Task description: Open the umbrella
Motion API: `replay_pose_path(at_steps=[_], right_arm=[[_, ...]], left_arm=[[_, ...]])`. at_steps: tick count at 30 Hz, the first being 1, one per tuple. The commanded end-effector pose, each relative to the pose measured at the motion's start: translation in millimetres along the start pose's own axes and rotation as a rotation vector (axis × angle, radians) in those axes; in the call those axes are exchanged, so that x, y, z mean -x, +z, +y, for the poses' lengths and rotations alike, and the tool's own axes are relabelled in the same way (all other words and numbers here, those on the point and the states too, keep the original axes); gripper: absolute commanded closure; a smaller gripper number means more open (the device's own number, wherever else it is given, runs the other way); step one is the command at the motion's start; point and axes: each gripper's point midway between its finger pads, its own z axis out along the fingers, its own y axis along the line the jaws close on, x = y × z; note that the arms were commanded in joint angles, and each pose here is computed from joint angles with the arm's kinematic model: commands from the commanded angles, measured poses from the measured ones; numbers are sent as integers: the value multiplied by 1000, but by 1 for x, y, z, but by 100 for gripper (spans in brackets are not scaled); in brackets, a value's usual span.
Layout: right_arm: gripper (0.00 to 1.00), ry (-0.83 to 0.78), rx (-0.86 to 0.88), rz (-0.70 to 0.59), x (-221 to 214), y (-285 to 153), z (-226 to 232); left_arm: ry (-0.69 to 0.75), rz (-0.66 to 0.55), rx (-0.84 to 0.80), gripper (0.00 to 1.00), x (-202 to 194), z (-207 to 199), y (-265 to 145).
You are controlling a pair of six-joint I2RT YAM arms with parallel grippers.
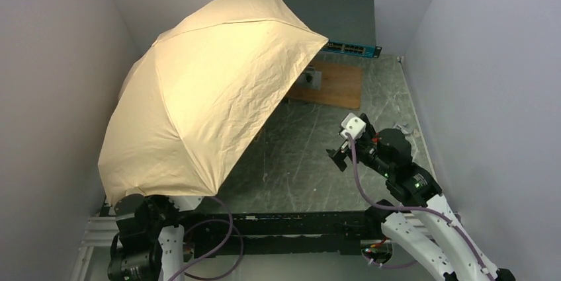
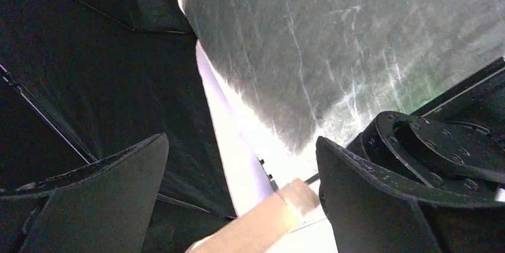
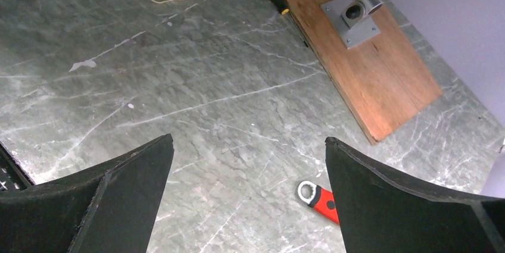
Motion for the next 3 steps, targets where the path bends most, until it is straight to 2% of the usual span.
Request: replay_pose_path(at_steps=[1,3], right_arm=[[0,-41,-25,-8,0,-8,-4],[0,-50,-28,-2,-1,-11,-5]], left_arm=[[54,-85,220,0,11,13,-18],[51,-77,231,0,11,17,-17]])
